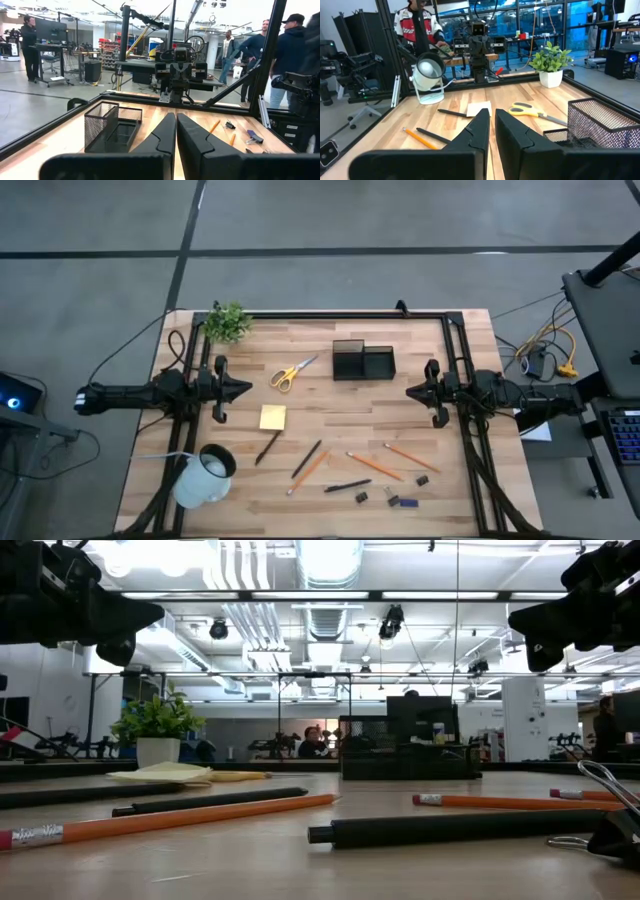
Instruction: Pick and place office supplies into organizer
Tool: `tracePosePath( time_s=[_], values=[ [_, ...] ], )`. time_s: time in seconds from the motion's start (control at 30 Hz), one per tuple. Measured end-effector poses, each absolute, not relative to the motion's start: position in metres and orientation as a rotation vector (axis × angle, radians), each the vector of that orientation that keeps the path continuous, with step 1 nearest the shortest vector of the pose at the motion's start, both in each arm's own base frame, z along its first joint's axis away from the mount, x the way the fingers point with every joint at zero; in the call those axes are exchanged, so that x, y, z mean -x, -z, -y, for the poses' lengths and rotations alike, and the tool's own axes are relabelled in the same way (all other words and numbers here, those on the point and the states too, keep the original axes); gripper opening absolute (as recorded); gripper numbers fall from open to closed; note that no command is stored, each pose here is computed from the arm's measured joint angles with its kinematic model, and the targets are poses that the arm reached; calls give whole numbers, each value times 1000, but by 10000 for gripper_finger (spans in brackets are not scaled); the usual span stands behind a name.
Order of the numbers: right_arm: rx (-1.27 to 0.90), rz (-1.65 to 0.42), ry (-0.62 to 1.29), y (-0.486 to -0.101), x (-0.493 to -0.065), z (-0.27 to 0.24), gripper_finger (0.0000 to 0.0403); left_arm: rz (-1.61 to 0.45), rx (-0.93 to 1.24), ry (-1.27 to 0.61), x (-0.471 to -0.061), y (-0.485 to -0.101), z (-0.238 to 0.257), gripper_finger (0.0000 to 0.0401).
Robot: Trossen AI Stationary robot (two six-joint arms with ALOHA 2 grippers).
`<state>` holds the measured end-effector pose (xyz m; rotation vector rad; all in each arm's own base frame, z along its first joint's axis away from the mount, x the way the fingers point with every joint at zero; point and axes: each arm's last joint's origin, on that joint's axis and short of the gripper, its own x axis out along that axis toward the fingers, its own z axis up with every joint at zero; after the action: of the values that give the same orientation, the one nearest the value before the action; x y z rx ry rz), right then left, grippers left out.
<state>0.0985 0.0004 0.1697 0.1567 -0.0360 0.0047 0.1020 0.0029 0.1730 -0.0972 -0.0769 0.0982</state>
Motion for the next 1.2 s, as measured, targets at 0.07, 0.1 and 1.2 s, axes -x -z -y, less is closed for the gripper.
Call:
tracePosePath(
  time_s=[0.07,0.1,1.2],
  values=[
    [-157,36,-5,-170,-98,0,22,77,97,-98,-102,-173,-3,0],
    [-157,36,-4,-170,-98,0,22,77,98,-98,-102,-173,-3,0],
    [-159,48,153,-170,-98,4,22,77,97,-98,-102,-173,-3,0]
  ],
)
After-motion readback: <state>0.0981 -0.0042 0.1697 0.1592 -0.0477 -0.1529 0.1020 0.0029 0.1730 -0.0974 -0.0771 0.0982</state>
